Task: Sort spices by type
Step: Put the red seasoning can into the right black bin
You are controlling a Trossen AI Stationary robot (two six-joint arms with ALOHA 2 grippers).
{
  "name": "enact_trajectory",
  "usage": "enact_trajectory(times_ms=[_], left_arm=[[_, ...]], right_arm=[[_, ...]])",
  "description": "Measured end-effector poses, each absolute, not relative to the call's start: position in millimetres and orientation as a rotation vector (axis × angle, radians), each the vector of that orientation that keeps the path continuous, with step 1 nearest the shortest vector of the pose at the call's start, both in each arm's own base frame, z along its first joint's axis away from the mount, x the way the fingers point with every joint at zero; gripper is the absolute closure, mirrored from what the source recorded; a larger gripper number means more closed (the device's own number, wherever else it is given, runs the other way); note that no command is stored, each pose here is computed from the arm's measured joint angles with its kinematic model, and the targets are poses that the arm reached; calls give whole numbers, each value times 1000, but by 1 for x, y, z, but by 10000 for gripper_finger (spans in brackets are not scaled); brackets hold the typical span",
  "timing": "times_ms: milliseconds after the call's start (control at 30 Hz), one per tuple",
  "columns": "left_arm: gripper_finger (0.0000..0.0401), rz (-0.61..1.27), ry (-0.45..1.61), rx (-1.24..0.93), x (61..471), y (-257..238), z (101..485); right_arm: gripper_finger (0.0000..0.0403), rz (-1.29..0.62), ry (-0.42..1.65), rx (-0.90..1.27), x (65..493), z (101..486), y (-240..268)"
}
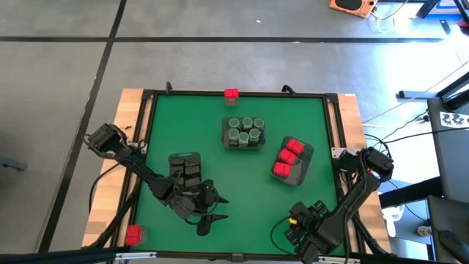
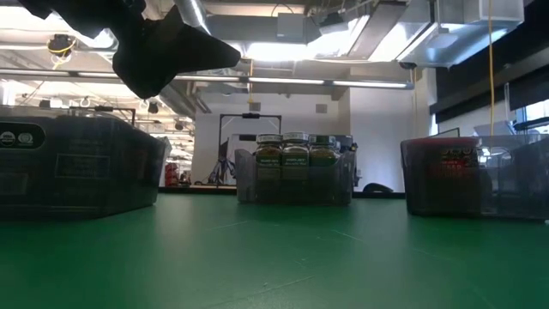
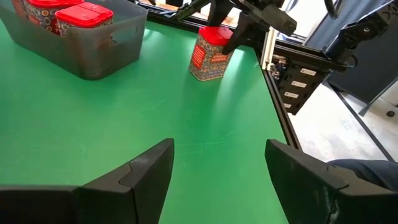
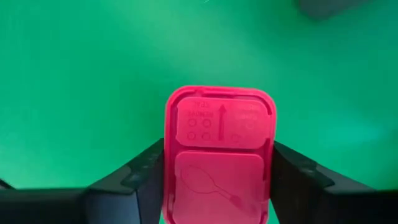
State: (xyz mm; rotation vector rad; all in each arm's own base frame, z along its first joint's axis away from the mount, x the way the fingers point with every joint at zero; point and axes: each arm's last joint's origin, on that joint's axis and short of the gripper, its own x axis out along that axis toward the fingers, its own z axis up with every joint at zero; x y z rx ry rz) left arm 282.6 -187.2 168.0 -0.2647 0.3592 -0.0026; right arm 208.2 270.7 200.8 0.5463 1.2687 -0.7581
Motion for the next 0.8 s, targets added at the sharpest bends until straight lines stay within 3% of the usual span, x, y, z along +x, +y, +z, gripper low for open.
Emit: enact_trajectory(times_ms=[267,467,800], left_arm=[[151,-3,359,-264,283,-187,168],[151,2,357,-222,285,-183,168],[151,54,395,-180,289,-166,172]], right_arm=[[177,-787,1254,387,201,253,259],[179,-722,1115,376,200,297,238],[179,-705,990,324,219,334,179]])
